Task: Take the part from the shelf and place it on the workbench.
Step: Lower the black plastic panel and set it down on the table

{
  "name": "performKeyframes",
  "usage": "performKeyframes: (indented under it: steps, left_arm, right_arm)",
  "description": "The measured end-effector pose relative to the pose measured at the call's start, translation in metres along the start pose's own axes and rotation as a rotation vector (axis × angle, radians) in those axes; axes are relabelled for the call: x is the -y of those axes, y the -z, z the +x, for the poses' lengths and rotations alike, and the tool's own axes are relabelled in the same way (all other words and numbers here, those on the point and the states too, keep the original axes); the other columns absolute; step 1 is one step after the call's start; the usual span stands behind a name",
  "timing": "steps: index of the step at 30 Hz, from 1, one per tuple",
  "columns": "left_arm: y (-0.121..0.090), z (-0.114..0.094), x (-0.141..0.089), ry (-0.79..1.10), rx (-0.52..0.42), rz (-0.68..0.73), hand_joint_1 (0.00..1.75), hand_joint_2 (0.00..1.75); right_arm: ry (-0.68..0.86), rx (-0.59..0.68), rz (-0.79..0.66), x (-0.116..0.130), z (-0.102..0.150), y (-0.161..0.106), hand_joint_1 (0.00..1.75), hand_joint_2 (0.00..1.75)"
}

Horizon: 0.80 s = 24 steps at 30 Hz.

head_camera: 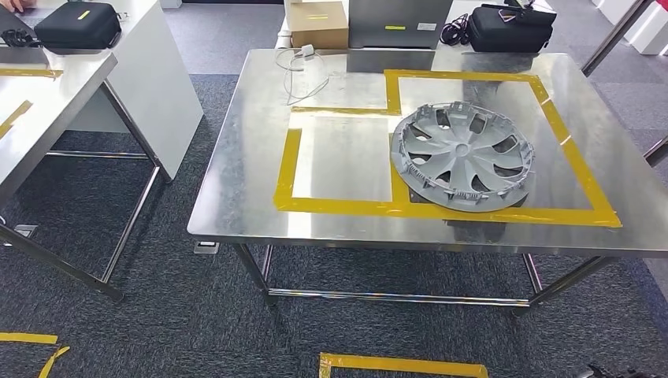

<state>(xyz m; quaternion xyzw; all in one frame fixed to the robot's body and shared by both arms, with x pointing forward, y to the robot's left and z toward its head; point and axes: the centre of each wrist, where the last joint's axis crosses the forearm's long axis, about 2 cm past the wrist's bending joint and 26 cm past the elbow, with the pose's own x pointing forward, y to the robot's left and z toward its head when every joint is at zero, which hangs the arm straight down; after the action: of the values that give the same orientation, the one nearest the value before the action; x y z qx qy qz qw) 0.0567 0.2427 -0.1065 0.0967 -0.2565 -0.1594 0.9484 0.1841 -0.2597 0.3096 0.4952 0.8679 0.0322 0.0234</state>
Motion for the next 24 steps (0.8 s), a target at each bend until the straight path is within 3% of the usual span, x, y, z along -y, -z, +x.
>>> performKeyframes:
  steps: [24]
  left_arm:
    - [0.000,0.003,0.003,0.004,-0.017,-0.005,0.00,0.00]
  right_arm:
    - [0.064,-0.067,-0.022,-0.013,-0.007,-0.007,0.00,0.00]
